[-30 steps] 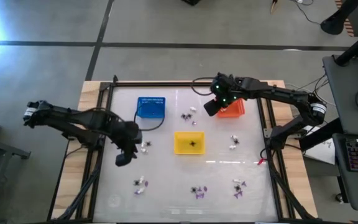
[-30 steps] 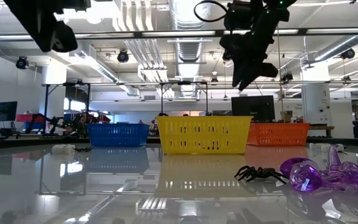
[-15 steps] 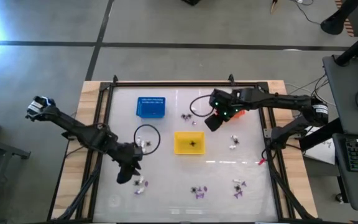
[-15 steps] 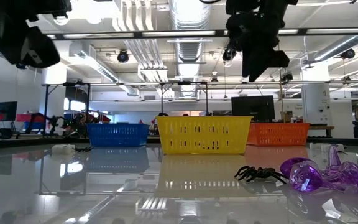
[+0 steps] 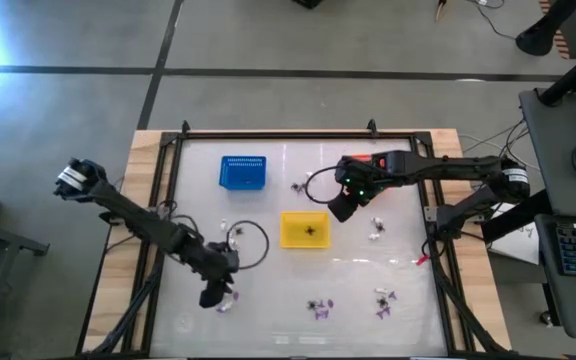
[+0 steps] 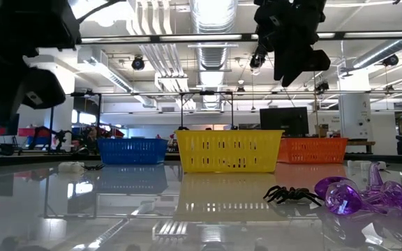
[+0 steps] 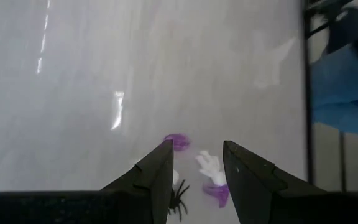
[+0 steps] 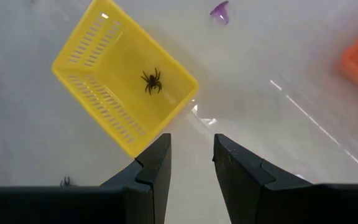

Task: Sort Halloween decoration
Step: Put the purple witch hat toy into the blue bin

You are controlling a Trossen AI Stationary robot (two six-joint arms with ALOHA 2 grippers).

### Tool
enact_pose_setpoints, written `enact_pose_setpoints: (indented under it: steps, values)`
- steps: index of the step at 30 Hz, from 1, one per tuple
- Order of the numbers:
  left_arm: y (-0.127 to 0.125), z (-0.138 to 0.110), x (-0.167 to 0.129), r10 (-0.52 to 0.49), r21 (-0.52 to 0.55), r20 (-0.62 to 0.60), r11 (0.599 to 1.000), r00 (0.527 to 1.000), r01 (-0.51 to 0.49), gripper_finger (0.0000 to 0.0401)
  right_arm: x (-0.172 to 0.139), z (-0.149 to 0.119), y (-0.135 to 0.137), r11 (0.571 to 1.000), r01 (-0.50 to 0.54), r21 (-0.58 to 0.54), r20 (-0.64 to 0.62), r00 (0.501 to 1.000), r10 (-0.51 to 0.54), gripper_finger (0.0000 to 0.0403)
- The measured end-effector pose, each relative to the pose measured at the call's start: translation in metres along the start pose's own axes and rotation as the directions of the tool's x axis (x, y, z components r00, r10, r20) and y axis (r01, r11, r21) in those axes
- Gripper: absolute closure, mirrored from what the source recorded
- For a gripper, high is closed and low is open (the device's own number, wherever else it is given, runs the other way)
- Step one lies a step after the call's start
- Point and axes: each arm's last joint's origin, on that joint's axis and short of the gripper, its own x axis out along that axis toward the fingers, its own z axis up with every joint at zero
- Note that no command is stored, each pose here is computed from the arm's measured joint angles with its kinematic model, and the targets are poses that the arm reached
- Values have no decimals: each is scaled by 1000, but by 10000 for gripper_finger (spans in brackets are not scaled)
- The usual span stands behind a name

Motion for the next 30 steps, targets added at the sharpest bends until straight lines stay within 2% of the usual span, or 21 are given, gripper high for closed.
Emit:
enact_pose_setpoints:
  steps: [8,23,30]
  values:
    - [2,-2,28,67,6,-92,998,993,-67,278,0,0,0,1000,1,2,2,1000,-1,291]
    - [1,0,40,44,-4,-95,999,995,-45,278,0,0,0,1000,-3,7,4,1000,3,291]
    - [3,-1,50,70,-14,-116,997,991,-72,279,0,1,0,1000,-5,10,6,1000,5,291]
